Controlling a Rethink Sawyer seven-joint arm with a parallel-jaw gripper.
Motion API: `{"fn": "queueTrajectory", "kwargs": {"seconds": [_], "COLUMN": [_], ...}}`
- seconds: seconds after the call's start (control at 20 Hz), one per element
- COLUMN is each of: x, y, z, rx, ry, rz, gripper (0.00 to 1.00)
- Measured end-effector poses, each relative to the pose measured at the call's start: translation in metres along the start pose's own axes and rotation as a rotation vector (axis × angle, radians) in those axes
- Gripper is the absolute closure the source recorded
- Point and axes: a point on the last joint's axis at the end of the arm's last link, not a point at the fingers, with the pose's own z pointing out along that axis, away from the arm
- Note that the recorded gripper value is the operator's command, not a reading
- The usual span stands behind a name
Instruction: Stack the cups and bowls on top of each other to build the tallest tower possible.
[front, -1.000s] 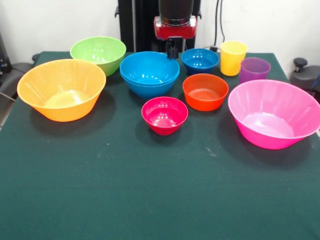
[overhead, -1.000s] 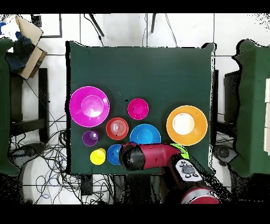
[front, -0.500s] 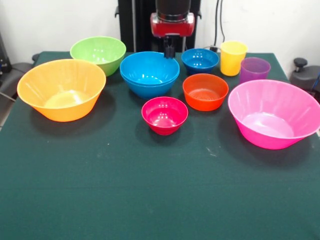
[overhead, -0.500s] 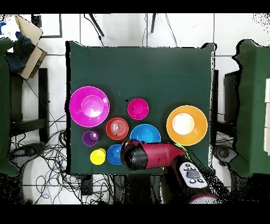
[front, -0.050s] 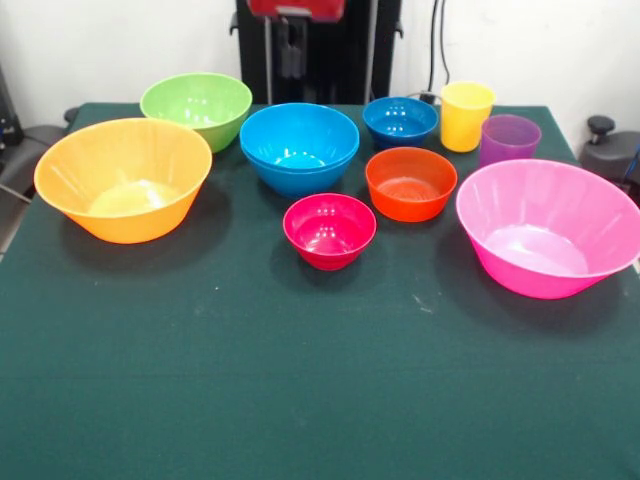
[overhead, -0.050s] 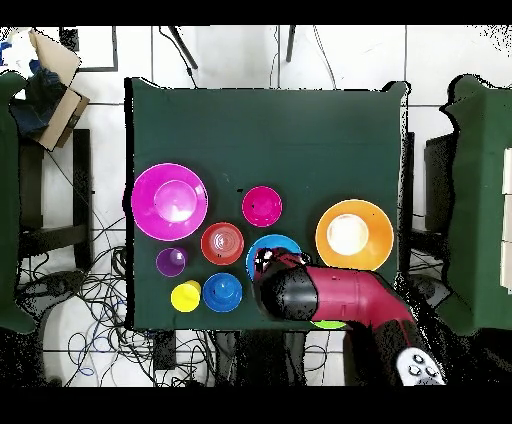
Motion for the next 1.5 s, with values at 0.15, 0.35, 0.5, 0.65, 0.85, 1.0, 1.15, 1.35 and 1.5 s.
{"fn": "queueTrajectory", "kwargs": {"seconds": [0.15, 0.35, 0.5, 0.65, 0.85, 1.0, 1.15, 1.35, 1.5], "x": [-0.014, -0.023, -0.028, -0.029, -0.027, -0.024, -0.022, -0.021, -0.02], "y": [-0.011, -0.02, -0.026, -0.03, -0.038, -0.045, -0.047, -0.053, -0.06], "z": [-0.025, -0.04, -0.044, -0.044, -0.04, -0.034, -0.03, -0.022, -0.018], "rx": [0.004, 0.007, 0.003, -0.005, -0.011, -0.008, -0.013, -0.028, -0.038], "ry": [-0.019, -0.049, -0.063, -0.064, -0.058, -0.053, -0.047, -0.037, -0.034], "rz": [0.035, 0.044, 0.049, 0.054, 0.052, 0.033, 0.025, 0.017, 0.013], "gripper": [1.0, 1.0, 1.0, 1.0, 1.0, 1.0, 1.0, 1.0, 1.0]}}
